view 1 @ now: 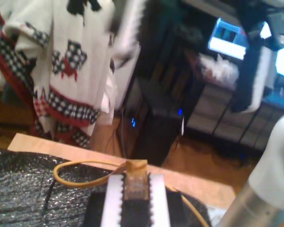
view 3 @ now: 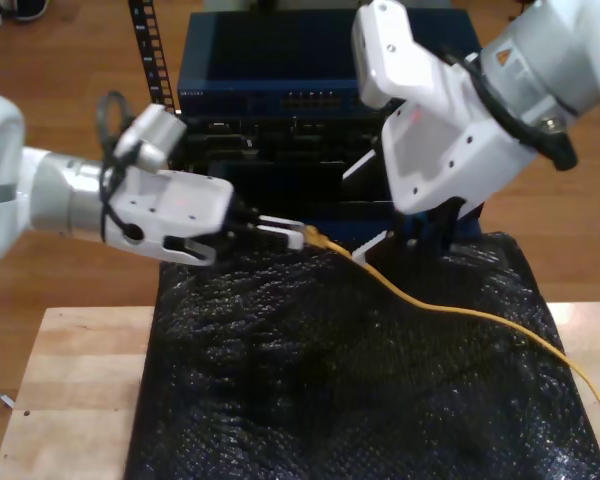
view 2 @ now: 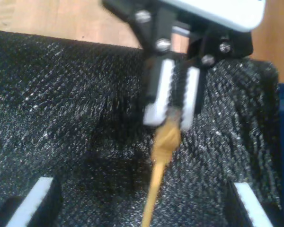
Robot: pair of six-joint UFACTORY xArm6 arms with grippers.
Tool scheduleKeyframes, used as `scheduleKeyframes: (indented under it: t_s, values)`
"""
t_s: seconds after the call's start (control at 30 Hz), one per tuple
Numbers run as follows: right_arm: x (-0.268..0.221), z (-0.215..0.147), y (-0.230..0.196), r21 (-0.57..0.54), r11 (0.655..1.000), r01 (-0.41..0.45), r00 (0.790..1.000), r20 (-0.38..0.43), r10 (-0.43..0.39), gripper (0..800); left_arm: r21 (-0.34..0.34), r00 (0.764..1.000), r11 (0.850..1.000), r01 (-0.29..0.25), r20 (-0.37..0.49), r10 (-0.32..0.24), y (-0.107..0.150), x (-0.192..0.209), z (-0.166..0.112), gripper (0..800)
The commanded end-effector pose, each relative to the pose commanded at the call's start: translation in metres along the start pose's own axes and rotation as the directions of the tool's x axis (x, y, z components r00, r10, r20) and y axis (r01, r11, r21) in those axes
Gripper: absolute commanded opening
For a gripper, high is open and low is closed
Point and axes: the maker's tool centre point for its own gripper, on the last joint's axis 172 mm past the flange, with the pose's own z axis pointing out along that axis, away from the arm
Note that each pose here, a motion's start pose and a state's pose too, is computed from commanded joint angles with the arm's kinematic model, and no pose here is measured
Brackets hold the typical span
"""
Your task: Grab the cable and plug it in
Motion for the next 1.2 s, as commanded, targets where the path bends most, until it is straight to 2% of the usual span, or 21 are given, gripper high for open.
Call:
scheduleKeyframes:
  t_s: [0.2, 0.37, 0.53, 0.63, 0.73, 0.93, 1.07, 1.2]
  values:
    - [0.007, -0.013, -0.009, -0.036, 0.998, 0.06, 0.998, -0.01, -0.06, 796, -0.022, 0.999, 1.0, 0.021, -0.025, -0.022, 0.005, 0.002, -0.005, 2]
    - [0.013, -0.022, -0.014, -0.057, 0.992, 0.114, 0.993, -0.013, -0.115, 792, -0.051, 0.996, 0.997, 0.061, -0.066, -0.064, 0.011, 0.009, -0.009, 3]
    - [0.021, -0.028, -0.02, -0.073, 0.983, 0.17, 0.985, -0.019, -0.172, 788, -0.082, 0.992, 0.994, 0.07, -0.098, -0.078, 0.017, 0.012, -0.012, 5]
    - [0.033, -0.03, -0.022, -0.089, 0.976, 0.199, 0.978, -0.051, -0.204, 788, -0.109, 0.989, 0.991, 0.078, -0.12, -0.091, 0.021, 0.013, -0.014, 5]
    - [0.04, -0.034, -0.021, -0.127, 0.965, 0.229, 0.968, -0.074, -0.239, 784, -0.132, 0.983, 0.989, 0.072, -0.155, -0.093, 0.025, 0.02, -0.016, 5]
    - [0.044, -0.043, -0.013, -0.208, 0.942, 0.264, 0.956, -0.071, -0.284, 774, -0.164, 0.979, 0.984, 0.072, -0.178, -0.101, 0.033, 0.024, -0.014, 5]
    - [0.052, -0.039, -0.013, -0.221, 0.928, 0.3, 0.944, -0.071, -0.323, 774, -0.195, 0.973, 0.976, 0.1, -0.185, -0.137, 0.037, 0.022, -0.014, 5]
    - [0.056, -0.036, -0.013, -0.223, 0.925, 0.309, 0.94, -0.074, -0.332, 772, -0.244, 0.966, 0.961, 0.127, -0.192, -0.176, 0.045, 0.023, -0.014, 5]
